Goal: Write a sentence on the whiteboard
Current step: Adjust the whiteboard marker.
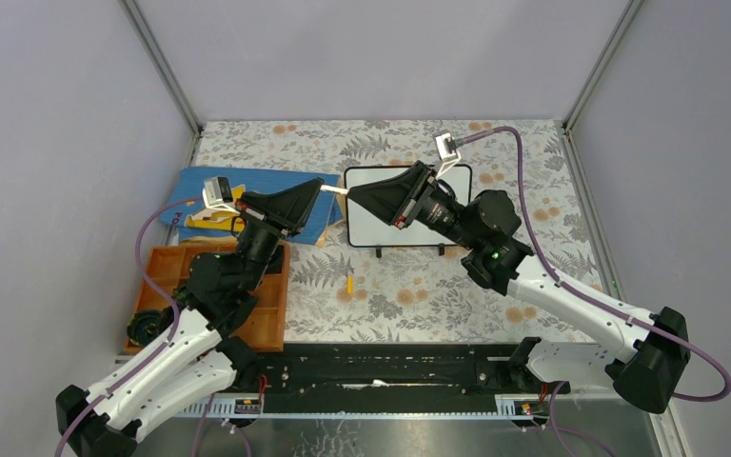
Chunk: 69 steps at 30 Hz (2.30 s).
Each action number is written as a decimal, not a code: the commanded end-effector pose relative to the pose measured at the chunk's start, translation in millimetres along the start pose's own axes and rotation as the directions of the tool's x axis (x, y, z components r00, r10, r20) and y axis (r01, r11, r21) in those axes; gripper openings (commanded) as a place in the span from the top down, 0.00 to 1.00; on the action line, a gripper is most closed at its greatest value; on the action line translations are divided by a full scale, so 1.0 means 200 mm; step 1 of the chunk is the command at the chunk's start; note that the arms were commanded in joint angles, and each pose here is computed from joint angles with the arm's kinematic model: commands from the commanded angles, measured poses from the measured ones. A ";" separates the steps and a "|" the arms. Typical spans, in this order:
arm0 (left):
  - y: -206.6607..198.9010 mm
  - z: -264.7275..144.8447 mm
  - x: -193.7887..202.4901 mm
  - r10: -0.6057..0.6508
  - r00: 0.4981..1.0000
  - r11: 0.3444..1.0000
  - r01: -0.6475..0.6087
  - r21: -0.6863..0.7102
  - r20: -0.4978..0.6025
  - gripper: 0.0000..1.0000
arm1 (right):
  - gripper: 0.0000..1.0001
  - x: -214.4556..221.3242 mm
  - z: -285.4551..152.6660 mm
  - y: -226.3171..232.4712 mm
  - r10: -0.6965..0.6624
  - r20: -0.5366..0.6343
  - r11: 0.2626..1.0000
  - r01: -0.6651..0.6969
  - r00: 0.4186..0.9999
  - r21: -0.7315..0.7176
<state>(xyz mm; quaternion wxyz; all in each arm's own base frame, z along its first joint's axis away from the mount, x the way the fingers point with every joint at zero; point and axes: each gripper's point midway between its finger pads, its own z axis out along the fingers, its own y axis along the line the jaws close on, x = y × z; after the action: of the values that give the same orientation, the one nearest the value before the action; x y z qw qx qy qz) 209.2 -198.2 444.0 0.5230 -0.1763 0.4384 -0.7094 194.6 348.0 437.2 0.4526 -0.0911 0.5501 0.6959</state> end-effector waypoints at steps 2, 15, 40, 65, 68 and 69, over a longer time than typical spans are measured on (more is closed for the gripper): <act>-0.03 0.01 -0.02 0.022 1.000 1.000 -0.022 0.012 0.016 1.00 | 0.71 -0.07 0.01 0.08 -0.018 0.052 0.998 0.021 0.998 -0.055; -0.02 0.01 -0.01 0.022 1.000 1.000 -0.022 0.004 0.009 1.00 | 0.73 -0.07 0.01 0.08 -0.004 0.060 0.998 0.008 0.998 -0.063; 0.00 0.00 0.00 0.017 1.000 1.000 -0.017 -0.003 -0.002 1.00 | 0.75 -0.08 0.02 0.03 0.004 0.067 1.000 -0.003 0.998 -0.016; -0.02 0.01 -0.01 0.037 0.999 0.999 -0.037 -0.002 0.011 1.00 | 0.79 -0.03 0.01 0.05 0.008 0.019 0.999 -0.007 1.000 -0.037; -0.02 0.01 -0.01 0.038 0.999 0.999 -0.038 -0.003 0.013 1.00 | 0.81 -0.03 0.01 0.05 0.007 0.015 0.999 -0.007 1.000 -0.040; -0.02 0.01 -0.02 0.039 0.999 0.999 -0.039 -0.003 0.014 1.00 | 0.80 -0.02 0.01 0.05 0.007 0.013 0.999 -0.006 1.000 -0.044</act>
<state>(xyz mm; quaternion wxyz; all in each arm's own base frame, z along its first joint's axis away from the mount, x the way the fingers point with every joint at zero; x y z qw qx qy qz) 211.6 -201.5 437.0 0.5225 -0.1758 0.4525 -0.7009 201.6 350.8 427.9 0.4460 -0.0748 0.5631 0.6917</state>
